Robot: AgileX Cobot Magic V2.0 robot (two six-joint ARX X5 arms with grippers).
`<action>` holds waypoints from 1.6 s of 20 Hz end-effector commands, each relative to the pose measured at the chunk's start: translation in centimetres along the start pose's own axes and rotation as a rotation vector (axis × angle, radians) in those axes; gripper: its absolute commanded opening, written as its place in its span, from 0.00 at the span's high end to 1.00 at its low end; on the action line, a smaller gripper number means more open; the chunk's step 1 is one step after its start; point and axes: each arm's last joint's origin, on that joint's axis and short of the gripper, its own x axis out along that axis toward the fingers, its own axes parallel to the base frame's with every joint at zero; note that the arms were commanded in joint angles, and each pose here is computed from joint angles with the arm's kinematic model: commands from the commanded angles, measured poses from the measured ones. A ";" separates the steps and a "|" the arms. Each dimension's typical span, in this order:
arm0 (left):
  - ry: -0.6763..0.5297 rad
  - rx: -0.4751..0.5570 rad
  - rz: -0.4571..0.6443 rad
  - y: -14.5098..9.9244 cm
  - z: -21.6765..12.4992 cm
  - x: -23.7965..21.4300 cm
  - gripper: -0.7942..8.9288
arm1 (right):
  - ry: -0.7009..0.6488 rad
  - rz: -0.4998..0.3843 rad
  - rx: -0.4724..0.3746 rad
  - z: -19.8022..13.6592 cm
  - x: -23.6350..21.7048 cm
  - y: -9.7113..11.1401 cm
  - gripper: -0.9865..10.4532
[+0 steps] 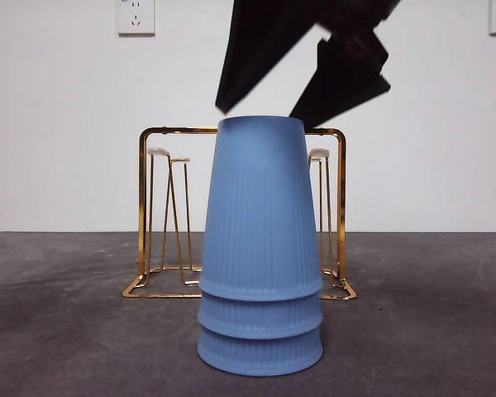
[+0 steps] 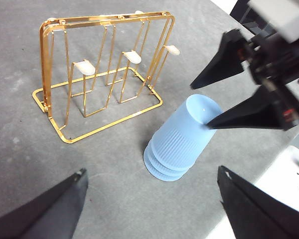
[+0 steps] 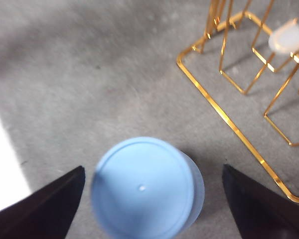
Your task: Pick the top cup and place it on cupholder, pick up the mid cup and place it on cupholder, last pick the bottom cup and place it on cupholder.
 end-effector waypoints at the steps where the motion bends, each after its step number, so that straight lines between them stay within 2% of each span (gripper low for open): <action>1: -0.023 0.019 -0.009 -0.2 0.5 -0.3 0.50 | -0.009 0.001 -0.007 0.6 0.7 0.2 0.53; 16: -0.023 0.019 -0.009 -0.2 0.5 -0.3 0.50 | 0.058 0.005 -0.013 0.2 1.8 0.1 0.53; 22: -0.023 0.019 -0.009 -0.2 0.5 -0.3 0.50 | 0.058 0.008 -0.016 0.2 1.8 0.1 0.65; 32: -0.023 0.019 -0.008 -0.2 0.5 -0.3 0.50 | 0.000 0.008 -0.029 1.4 0.4 0.4 0.65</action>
